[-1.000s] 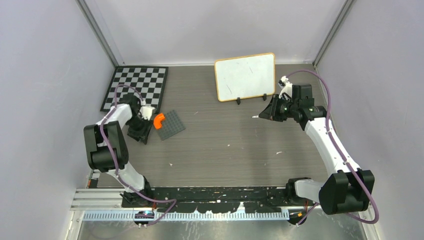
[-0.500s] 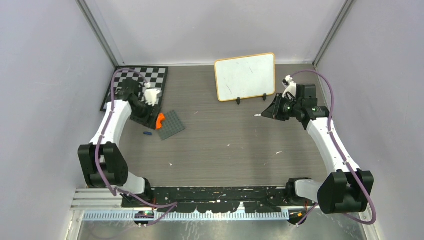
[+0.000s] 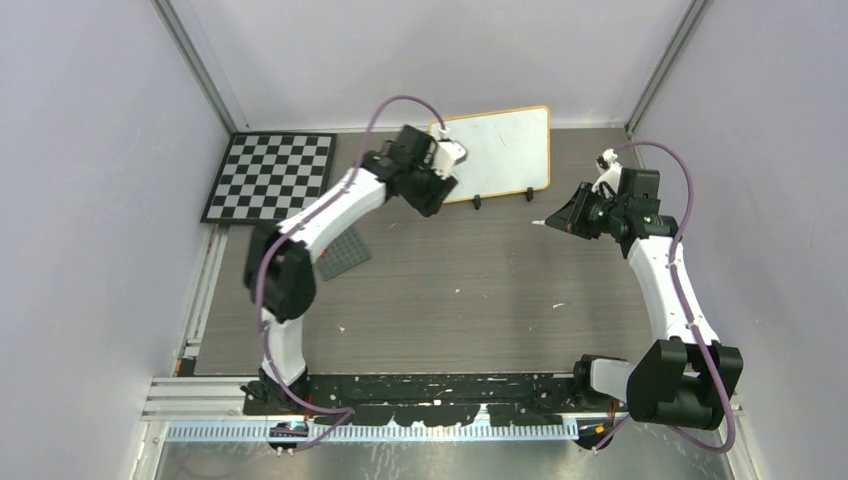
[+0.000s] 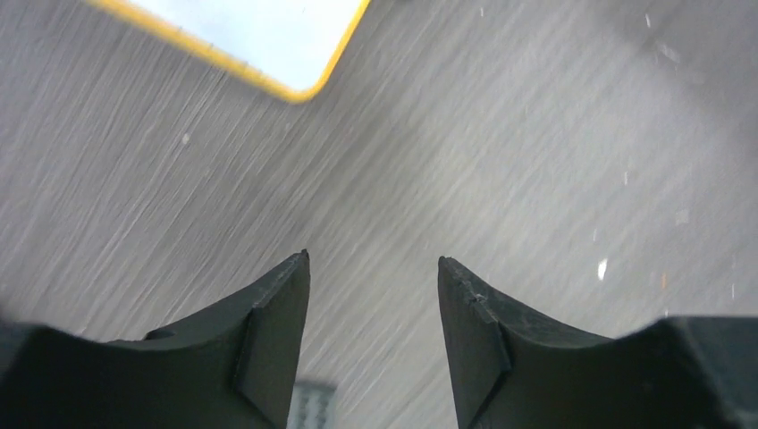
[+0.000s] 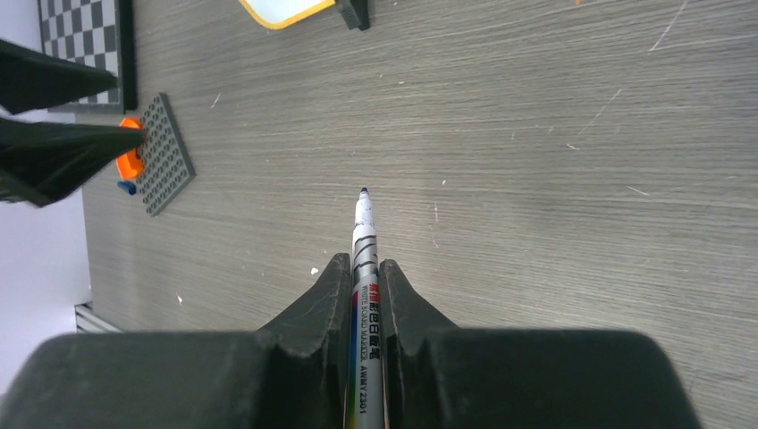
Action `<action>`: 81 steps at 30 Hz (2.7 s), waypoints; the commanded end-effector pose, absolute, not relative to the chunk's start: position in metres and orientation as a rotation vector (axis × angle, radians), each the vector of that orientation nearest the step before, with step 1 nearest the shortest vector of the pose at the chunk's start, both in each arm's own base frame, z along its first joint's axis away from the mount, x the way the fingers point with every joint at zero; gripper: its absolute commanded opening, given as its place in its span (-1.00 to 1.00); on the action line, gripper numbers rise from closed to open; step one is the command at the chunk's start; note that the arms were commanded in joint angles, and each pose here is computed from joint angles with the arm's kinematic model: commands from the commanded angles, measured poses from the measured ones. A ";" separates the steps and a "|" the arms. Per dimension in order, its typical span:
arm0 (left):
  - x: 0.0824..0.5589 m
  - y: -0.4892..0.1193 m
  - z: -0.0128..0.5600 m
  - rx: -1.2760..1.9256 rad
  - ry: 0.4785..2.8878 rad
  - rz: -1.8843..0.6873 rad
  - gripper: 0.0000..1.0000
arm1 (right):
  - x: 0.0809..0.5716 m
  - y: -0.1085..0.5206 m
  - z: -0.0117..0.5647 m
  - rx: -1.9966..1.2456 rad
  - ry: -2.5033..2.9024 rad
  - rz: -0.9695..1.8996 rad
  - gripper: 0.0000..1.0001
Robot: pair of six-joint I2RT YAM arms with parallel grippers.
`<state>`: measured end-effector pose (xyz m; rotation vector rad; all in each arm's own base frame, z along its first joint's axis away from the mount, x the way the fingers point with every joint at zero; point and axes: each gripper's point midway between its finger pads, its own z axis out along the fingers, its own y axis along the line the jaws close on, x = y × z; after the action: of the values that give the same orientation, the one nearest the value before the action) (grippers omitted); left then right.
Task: Write a sentence on the whiteboard
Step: Move the whiteboard stand to the center of the board.
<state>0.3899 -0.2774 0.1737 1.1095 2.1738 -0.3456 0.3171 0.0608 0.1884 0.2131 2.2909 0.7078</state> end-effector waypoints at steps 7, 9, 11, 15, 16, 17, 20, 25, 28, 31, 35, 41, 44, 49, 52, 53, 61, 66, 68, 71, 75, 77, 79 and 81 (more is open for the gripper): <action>0.430 -0.392 0.152 0.492 2.194 -0.307 0.07 | 0.328 0.027 0.214 0.289 2.175 0.587 -1.00; 0.439 -0.404 0.154 0.425 2.173 -0.310 0.08 | 0.329 0.020 0.217 0.318 2.165 0.581 -0.99; 0.449 -0.411 0.153 0.368 2.168 -0.299 0.09 | 0.329 0.013 0.218 0.344 2.155 0.580 -0.99; 0.465 -0.424 0.129 0.272 2.202 -0.282 0.15 | 0.329 0.006 0.219 0.368 2.148 0.578 -1.00; 0.468 -0.427 0.127 0.255 2.199 -0.277 0.15 | 0.330 0.004 0.219 0.375 2.145 0.576 -0.99; 0.472 -0.429 0.122 0.238 2.201 -0.266 0.15 | 0.330 0.003 0.219 0.378 2.143 0.574 -0.99; 0.482 -0.434 0.117 0.190 2.186 -0.245 0.15 | 0.330 0.001 0.220 0.389 2.139 0.575 -1.00; 0.490 -0.434 0.108 0.138 2.170 -0.213 0.15 | 0.330 0.000 0.218 0.397 2.142 0.578 -0.99; 0.492 -0.431 0.099 0.119 2.171 -0.177 0.13 | 0.330 0.000 0.218 0.398 2.143 0.581 -0.99; 0.492 -0.428 0.093 0.102 2.177 -0.157 0.12 | 0.330 0.000 0.217 0.399 2.146 0.582 -0.99; 0.494 -0.427 0.084 0.093 2.175 -0.126 0.09 | 0.330 0.000 0.216 0.402 2.147 0.591 -1.00; 0.497 -0.428 0.078 0.097 2.174 -0.122 -0.11 | 0.331 0.000 0.215 0.404 2.149 0.592 -1.00; 0.497 -0.428 0.075 0.102 2.179 -0.122 -0.18 | 0.331 0.000 0.217 0.406 2.146 0.594 -0.99; 0.496 -0.425 0.071 0.103 2.187 -0.106 -0.23 | 0.330 0.000 0.216 0.404 2.147 0.599 -0.99; 0.493 -0.421 0.073 0.094 2.200 -0.099 -0.49 | 0.330 0.000 0.216 0.403 2.147 0.602 -0.99; 0.490 -0.420 0.074 0.096 2.206 -0.102 -0.62 | 0.331 0.000 0.216 0.405 2.148 0.603 -1.00; 0.464 -0.390 0.095 0.012 2.263 -0.052 -1.00 | 0.330 0.002 0.220 0.399 2.137 0.609 -1.00; 0.442 -0.365 0.107 -0.063 2.294 -0.013 -1.00 | 0.329 0.002 0.225 0.398 2.125 0.607 -1.00; 0.430 -0.354 0.104 -0.090 2.323 -0.003 -1.00 | 0.328 0.002 0.226 0.395 2.121 0.607 -0.99; 0.411 -0.340 0.099 -0.116 2.350 0.001 -1.00 | 0.327 0.002 0.227 0.396 2.116 0.611 -0.99; 0.385 -0.330 0.087 -0.127 2.406 -0.028 -1.00 | 0.327 0.002 0.229 0.395 2.111 0.615 -1.00; 0.374 -0.334 0.082 -0.114 2.428 -0.052 -1.00 | 0.326 0.003 0.229 0.395 2.111 0.621 -0.99; 0.365 -0.342 0.078 -0.095 2.443 -0.072 -0.78 | 0.326 0.003 0.229 0.394 2.111 0.621 -0.99; 0.359 -0.350 0.076 -0.076 2.456 -0.092 -0.49 | 0.326 0.003 0.229 0.395 2.110 0.621 -1.00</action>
<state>0.3719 -0.3270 0.0537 -0.0798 2.4788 0.0139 0.3204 0.0039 0.2033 0.4432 2.1887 0.6257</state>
